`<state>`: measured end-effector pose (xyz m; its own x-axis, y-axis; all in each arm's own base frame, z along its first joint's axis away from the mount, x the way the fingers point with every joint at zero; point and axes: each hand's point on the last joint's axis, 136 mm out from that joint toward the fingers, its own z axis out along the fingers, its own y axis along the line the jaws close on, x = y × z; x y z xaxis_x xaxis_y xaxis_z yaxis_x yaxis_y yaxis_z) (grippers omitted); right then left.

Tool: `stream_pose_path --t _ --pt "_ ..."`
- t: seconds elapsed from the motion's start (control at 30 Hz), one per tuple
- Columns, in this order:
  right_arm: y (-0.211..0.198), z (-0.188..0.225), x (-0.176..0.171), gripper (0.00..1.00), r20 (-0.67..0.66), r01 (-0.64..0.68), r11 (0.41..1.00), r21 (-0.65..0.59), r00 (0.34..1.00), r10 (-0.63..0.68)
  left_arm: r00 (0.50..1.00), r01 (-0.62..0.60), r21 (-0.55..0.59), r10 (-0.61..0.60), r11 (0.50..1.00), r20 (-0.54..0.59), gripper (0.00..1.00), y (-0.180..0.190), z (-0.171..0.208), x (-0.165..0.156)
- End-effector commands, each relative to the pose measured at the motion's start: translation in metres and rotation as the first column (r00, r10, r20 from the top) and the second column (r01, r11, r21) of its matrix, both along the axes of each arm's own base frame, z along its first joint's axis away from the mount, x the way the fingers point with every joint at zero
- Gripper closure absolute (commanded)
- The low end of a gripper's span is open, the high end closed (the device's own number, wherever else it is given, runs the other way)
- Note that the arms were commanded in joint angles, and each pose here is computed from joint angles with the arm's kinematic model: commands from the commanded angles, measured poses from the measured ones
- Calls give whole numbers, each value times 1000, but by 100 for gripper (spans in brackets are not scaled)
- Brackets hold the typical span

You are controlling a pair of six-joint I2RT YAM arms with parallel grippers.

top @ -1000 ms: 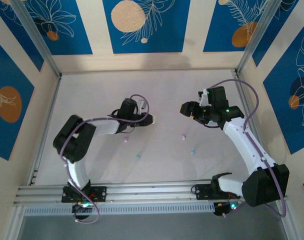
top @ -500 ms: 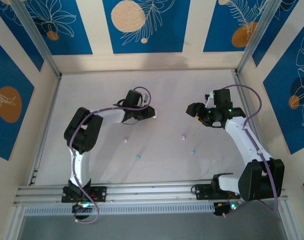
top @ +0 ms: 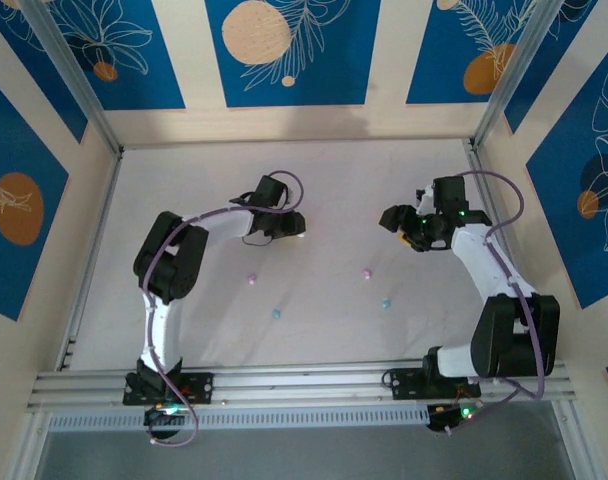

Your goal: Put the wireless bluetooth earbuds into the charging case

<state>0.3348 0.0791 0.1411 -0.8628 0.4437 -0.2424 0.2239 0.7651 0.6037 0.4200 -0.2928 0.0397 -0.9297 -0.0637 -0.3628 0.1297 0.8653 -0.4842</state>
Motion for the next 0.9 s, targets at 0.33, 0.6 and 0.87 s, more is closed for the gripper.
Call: stream_pose_path --t 0.33,0.6,0.87 --pt "-26 -21 74 32 35 0 986 -169 999 6 983 -31 180 -3 983 186 32 52 52 -8" --pt "-50 -43 128 32 -23 -20 947 -321 1000 14 904 -18 70 -14 997 427 32 56 118 -19" --pt "-60 -70 168 32 -90 -83 936 -341 994 56 767 -39 -1 31 999 641 25 73 169 -33"
